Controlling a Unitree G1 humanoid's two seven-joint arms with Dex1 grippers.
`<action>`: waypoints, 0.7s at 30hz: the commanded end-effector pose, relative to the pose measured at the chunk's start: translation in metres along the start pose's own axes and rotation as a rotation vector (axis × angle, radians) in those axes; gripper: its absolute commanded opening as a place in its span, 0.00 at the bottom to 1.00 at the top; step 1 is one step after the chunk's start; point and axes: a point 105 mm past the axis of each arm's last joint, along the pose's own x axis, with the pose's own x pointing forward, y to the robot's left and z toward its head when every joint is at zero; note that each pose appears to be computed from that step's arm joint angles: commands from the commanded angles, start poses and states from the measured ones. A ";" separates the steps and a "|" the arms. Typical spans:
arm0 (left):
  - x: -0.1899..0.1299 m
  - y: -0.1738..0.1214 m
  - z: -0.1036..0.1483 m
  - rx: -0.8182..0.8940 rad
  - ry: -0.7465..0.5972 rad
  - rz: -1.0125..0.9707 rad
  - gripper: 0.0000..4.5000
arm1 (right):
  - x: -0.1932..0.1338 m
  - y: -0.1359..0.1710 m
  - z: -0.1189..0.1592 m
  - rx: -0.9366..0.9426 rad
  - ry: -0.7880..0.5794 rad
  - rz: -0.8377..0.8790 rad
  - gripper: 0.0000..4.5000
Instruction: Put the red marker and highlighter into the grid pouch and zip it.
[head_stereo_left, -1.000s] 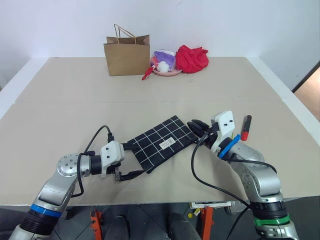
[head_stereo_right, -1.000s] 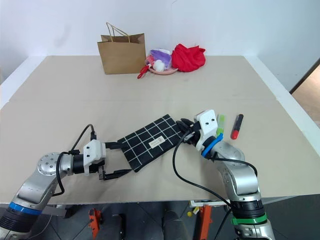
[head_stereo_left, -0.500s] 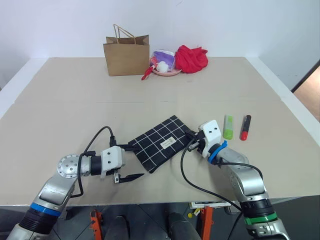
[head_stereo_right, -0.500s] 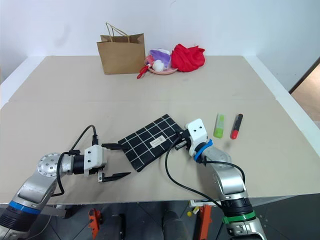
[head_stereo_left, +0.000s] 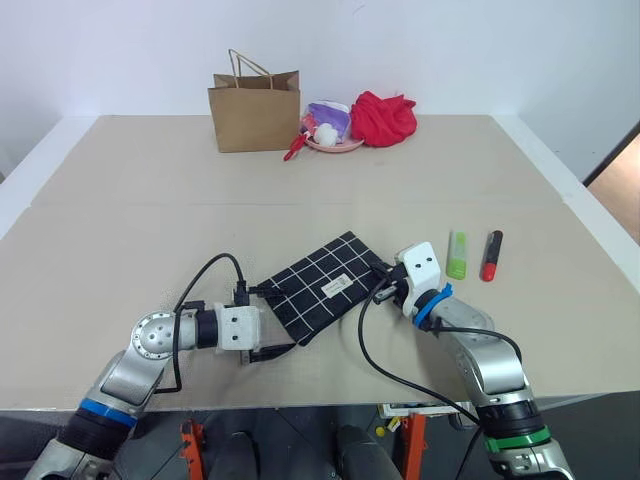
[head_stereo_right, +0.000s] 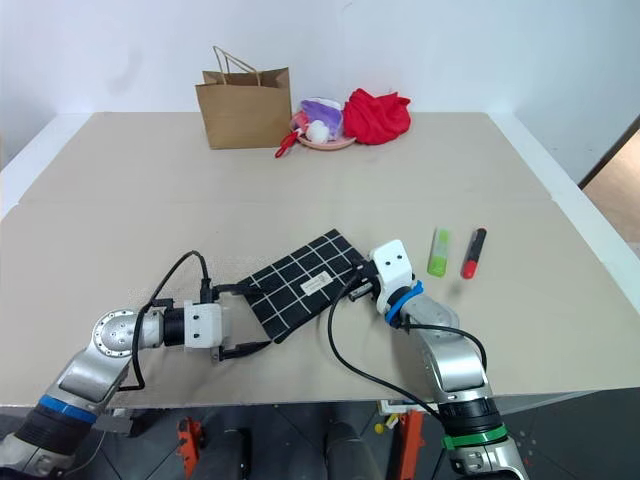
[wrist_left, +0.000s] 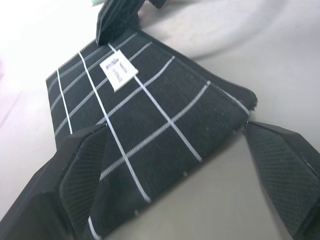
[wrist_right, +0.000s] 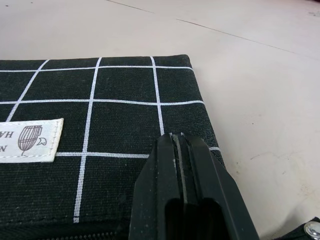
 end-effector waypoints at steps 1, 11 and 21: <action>0.006 0.004 0.000 0.072 0.013 0.008 1.00 | -0.004 -0.002 0.004 -0.006 -0.015 -0.015 0.02; 0.019 0.016 -0.004 0.189 0.053 0.064 1.00 | -0.007 0.000 0.005 -0.006 -0.015 -0.020 0.02; 0.029 0.015 -0.007 0.284 0.058 0.032 0.70 | -0.009 0.001 0.007 -0.010 -0.019 -0.016 0.00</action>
